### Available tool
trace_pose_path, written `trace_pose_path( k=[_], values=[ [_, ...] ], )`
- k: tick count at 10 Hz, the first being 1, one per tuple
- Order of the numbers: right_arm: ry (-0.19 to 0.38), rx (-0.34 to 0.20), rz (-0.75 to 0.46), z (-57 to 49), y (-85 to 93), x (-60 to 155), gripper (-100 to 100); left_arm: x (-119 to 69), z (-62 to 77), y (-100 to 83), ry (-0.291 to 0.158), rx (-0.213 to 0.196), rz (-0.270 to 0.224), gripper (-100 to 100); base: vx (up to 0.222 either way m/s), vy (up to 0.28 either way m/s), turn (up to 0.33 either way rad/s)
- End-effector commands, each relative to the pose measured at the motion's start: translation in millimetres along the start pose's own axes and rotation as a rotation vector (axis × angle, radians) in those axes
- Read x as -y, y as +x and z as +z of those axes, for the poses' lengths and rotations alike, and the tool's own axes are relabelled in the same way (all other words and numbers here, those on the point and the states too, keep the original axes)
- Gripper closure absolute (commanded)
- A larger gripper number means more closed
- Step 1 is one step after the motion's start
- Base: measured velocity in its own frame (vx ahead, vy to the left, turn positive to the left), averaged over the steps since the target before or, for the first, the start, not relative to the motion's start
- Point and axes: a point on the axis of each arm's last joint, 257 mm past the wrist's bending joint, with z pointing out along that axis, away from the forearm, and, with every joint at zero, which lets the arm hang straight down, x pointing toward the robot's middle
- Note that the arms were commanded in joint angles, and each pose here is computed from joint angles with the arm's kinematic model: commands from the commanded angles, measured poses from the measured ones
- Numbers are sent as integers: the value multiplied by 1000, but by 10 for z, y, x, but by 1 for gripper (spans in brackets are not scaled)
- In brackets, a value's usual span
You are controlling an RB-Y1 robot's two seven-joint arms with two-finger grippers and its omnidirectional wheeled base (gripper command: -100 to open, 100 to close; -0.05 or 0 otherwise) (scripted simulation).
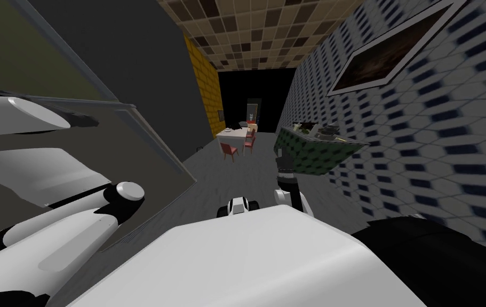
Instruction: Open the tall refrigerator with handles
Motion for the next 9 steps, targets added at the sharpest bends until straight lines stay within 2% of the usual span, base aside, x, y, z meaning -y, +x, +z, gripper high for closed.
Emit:
trace_pose_path(
  k=[1, 9],
  values=[
    [0, 0, 0, 0, 0, 0, 0, 99, -13, -76, 18, 19, -4, -100, 174, 4, 9],
    [0, 0, 0, 0, 0, 0, 0, 509, -75, -395, 98, 103, -16, -100, 205, 8, 22]
  ],
)
